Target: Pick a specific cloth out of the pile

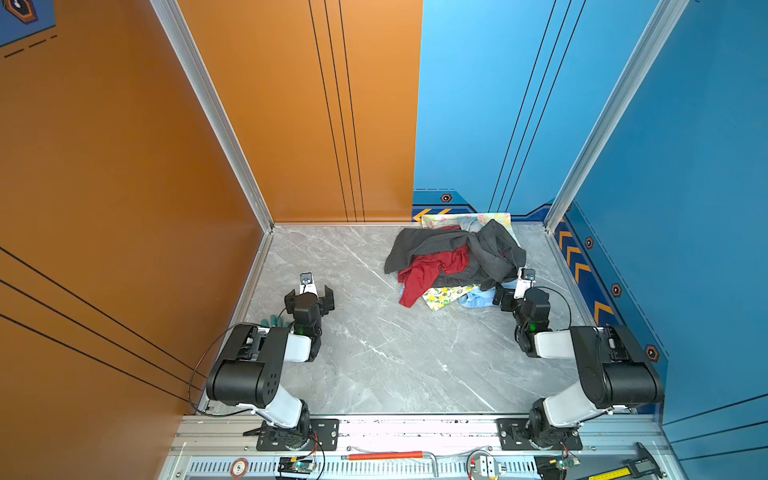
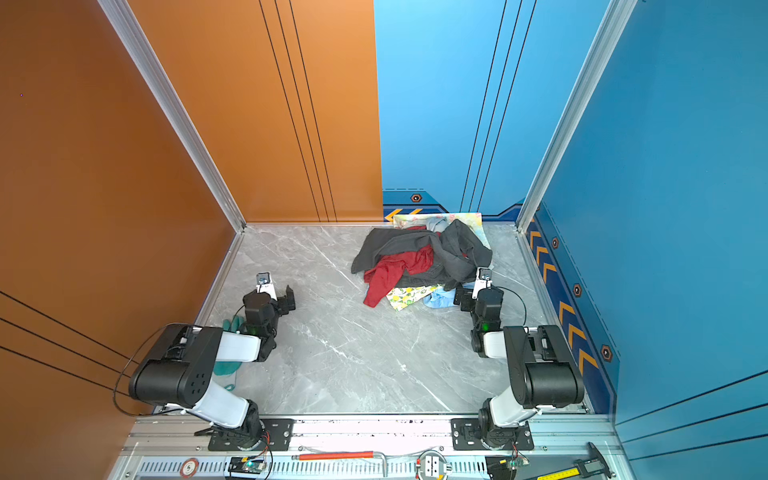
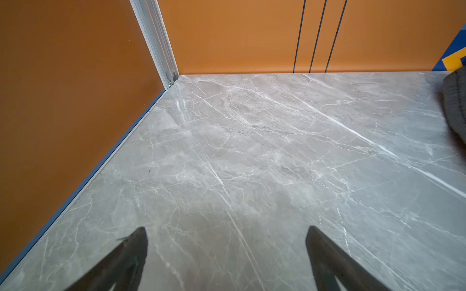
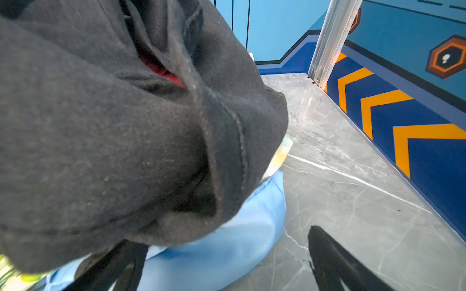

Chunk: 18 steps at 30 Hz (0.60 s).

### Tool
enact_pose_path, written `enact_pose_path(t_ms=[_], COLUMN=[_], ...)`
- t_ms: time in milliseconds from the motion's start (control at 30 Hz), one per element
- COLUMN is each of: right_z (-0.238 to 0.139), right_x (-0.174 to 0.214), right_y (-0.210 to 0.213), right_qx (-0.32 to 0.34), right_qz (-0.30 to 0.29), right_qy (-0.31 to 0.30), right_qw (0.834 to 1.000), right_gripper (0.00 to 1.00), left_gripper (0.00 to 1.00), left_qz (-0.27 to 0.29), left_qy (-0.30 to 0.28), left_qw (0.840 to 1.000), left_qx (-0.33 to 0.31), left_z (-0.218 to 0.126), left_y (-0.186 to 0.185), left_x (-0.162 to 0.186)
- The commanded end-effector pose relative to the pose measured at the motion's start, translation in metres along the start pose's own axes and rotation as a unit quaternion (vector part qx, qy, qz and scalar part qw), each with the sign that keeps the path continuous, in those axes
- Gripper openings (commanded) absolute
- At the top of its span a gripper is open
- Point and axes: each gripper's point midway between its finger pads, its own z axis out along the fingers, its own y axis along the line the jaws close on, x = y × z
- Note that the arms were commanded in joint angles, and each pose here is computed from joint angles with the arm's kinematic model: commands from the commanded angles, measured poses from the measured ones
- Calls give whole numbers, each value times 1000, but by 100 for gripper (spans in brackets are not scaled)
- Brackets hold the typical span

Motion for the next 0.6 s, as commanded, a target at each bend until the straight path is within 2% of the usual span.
enact_pose_path(t_ms=[0, 567], right_z=[-1, -1], right_x=[3, 3], right_y=[0, 0], right_qx=[-4, -3], right_qz=[6, 5], right_qy=[5, 5], right_qw=[1000, 1000], right_gripper=[100, 100], left_gripper=[98, 98], left_qz=[7, 4], left_qy=[-3, -3], left_qw=[1000, 1000], left_qx=[-5, -3], left_z=[1, 2], left_y=[0, 0], left_x=[-3, -4])
